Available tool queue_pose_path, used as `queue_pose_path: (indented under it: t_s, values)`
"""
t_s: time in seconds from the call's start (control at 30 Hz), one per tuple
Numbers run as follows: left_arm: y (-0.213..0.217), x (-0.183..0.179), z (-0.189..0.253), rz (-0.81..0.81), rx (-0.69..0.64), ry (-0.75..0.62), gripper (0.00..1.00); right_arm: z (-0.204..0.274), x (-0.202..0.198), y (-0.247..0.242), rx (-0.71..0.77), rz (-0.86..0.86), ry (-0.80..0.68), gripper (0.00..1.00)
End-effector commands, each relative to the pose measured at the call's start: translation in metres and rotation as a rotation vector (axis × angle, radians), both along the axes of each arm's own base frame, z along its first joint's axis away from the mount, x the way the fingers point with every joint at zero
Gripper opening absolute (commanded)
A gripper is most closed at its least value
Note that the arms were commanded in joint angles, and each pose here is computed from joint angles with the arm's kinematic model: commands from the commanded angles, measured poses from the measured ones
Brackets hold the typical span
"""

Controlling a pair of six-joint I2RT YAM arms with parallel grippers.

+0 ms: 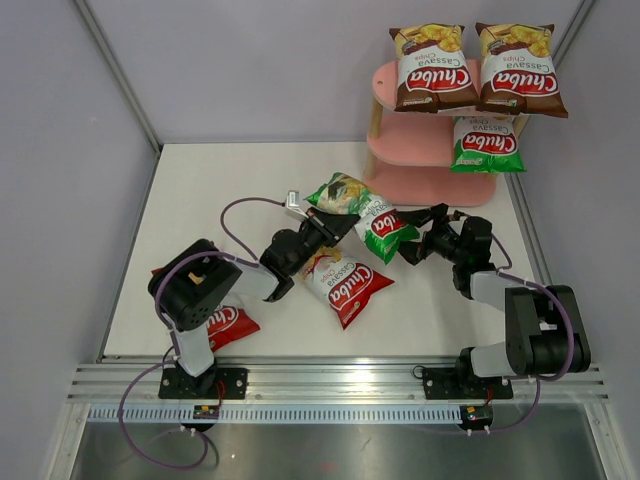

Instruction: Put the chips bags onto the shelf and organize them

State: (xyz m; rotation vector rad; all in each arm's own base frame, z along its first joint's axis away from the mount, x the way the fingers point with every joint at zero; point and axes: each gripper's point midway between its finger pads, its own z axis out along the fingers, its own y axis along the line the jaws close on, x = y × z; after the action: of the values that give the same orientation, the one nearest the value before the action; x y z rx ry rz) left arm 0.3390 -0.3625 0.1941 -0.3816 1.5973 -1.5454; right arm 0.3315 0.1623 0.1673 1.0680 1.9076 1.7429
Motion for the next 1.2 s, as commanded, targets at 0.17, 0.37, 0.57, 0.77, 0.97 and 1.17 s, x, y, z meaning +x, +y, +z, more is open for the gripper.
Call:
queue_pose_path:
  t_s: [0.17, 0.37, 0.57, 0.77, 0.97, 1.17]
  values:
    - [-0.002, -0.056, 0.091, -0.121, -0.192, -0.339, 0.0, 0.044, 0.001, 0.011, 0.011, 0.043, -0.167, 0.53]
    - [0.002, -0.055, 0.082, -0.104, -0.147, -0.325, 0.19, 0.059, -0.003, 0.009, -0.058, 0.035, -0.287, 0.32]
    - [0.011, -0.055, 0.072, -0.061, -0.094, -0.306, 0.63, 0.068, -0.007, 0.003, -0.091, -0.011, -0.35, 0.25]
    - [0.04, -0.054, 0.048, 0.052, 0.029, -0.233, 0.88, 0.081, -0.01, -0.001, -0.096, -0.053, -0.387, 0.23]
    - [0.09, -0.054, 0.028, 0.225, 0.207, -0.089, 0.99, 0.095, -0.009, -0.012, -0.145, -0.13, -0.405, 0.22]
    - [0.135, -0.063, 0.018, 0.334, 0.457, 0.03, 0.99, 0.111, -0.003, -0.029, -0.237, -0.242, -0.42, 0.22]
